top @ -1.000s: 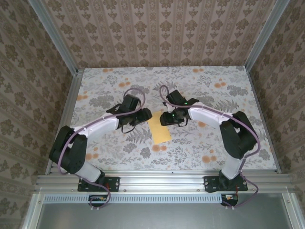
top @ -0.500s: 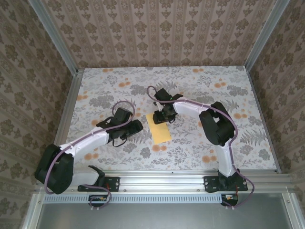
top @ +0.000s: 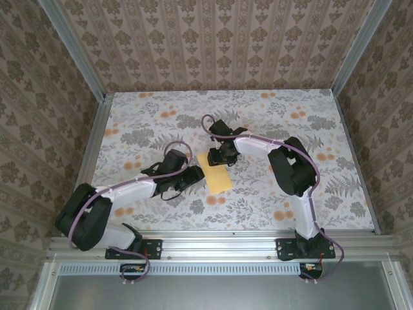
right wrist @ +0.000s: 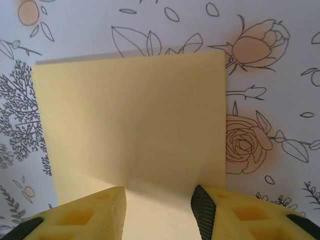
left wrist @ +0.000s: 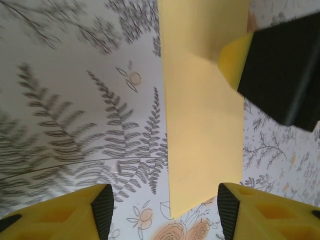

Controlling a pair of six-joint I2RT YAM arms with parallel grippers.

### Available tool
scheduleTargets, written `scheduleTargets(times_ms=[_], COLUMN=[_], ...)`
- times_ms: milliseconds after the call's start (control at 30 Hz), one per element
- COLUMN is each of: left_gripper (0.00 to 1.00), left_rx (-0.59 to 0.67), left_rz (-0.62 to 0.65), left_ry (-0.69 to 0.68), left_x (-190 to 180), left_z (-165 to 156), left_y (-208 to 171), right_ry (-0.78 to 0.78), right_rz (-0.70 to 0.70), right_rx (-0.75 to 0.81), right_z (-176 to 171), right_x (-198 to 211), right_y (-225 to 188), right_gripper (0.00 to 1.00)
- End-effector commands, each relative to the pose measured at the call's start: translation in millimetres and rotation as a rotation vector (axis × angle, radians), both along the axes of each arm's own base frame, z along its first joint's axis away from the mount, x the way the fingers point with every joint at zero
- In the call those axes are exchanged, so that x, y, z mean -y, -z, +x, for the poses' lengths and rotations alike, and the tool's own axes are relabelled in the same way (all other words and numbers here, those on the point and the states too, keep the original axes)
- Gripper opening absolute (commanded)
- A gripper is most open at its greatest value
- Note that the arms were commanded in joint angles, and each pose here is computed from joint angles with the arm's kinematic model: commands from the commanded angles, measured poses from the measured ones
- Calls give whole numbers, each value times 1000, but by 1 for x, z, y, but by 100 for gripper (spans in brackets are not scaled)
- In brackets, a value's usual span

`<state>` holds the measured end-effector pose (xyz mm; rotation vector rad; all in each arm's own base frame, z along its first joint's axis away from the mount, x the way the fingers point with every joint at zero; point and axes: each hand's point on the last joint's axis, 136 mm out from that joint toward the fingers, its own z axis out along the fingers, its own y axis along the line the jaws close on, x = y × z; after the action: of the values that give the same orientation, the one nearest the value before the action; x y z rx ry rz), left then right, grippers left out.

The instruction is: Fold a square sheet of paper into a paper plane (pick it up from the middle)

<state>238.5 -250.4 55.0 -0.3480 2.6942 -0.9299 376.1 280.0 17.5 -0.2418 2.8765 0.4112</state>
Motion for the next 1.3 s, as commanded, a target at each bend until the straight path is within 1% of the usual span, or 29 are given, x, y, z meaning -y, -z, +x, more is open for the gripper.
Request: scheduleTargets(times_ms=[0,133,233,333,433,500,567,733,1000,1167,1267], left_gripper=[60,59,58,56,55,55,57,63,61,60,57], left_rx=[-10,-41,-67,-82,-94,-116,-140,-190,-187,-170,-162], left_rz=[-78,-57,-42,-9,-9,12,39,57,0,-32,-45], left_ry=[16,23,7,-17,-20,-23,-23,-9,34,41,42], left_x=[25,37,39,34,35,33,31,34,52,56,58], left_z=[-1,-9,-13,-16,-17,-19,-22,-26,-21,-18,-17], left_y=[-3,8,15,21,23,25,28,33,26,19,15], right_ry=[130,189,198,210,217,220,221,222,234,236,236], right_rz=[-73,-11,21,38,44,45,47,59,92,94,94], right_rx=[-166,-219,-235,-237,-243,-251,-255,-255,-264,-270,-272], right_z=[-27,-32,-33,-32,-32,-33,-34,-34,-33,-33,-33], right_x=[36,40,37,37,37,38,37,37,37,38,38], right_y=[41,43,41,37,37,39,40,42,42,44,45], right_gripper=[45,45,44,44,44,44,44,44,43,43,43])
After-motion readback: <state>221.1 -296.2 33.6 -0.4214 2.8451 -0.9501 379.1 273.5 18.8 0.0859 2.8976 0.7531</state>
